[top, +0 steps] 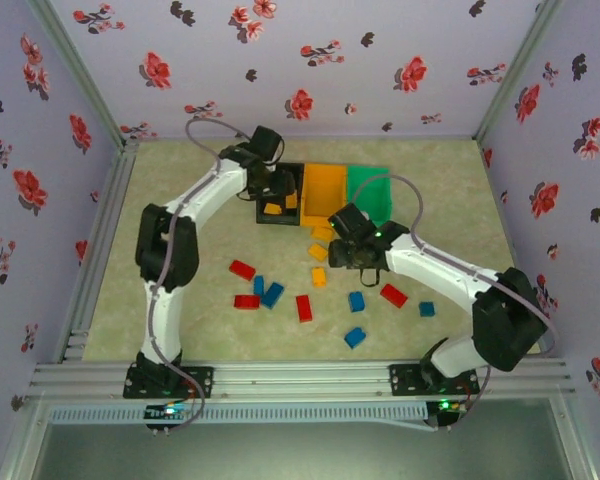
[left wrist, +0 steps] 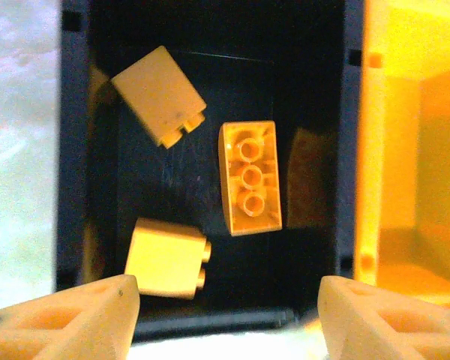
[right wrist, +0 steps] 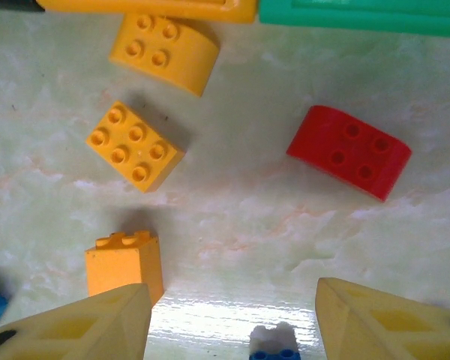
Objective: Sort the legos into containers by color
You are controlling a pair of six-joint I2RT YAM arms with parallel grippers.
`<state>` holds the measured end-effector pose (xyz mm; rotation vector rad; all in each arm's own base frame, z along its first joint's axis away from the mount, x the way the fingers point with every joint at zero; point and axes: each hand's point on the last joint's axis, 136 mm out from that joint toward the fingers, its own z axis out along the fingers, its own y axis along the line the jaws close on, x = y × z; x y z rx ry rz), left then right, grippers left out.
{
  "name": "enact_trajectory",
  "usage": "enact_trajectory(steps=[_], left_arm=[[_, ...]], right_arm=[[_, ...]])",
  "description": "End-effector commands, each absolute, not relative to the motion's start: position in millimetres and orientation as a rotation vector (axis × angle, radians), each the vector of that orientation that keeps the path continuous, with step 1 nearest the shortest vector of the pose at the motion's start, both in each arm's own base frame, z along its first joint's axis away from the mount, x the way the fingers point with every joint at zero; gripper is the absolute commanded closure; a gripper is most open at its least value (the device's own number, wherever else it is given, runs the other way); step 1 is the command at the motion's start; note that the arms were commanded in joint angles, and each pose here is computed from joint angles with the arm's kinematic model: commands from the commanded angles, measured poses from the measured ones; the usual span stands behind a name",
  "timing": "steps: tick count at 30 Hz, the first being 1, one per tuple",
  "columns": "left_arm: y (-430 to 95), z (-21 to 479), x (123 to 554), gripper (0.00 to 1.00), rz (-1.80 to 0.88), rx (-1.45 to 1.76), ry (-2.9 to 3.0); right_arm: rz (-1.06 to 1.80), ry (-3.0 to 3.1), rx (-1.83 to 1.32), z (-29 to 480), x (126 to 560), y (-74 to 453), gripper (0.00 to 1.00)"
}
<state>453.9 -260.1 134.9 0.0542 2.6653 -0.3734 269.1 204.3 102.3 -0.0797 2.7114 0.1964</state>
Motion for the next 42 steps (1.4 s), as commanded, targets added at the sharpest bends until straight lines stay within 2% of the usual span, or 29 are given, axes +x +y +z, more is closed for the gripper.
enact_trajectory(steps=[1,10,18,28,42], left_arm=[[-250.7,168.4,440.2,0.35,-0.409,0.016,2.592],[-211.6,181.8,385.5,0.34,-0.373,-0.042,2.580],[-185.7,189.2,349.6,0.33,-0.354,-0.085,2.563],[-176.1,201.9,337.5,0.33,-0.347,-0.095,2.542],[-169.2,211.2,329.3,0.32,-0.333,-0.084,2.532]], right_arm=[[0.199,2.681,-0.066,107.0,276.9,215.0,0.40],[0.003,2.693,-0.068,99.8,280.9,189.3,0.37],[-0.129,2.738,-0.170,84.3,291.2,147.3,0.22],[-0.080,2.804,-0.360,45.9,317.3,147.9,0.15],[-0.031,2.807,-0.395,22.7,347.1,152.7,0.17]])
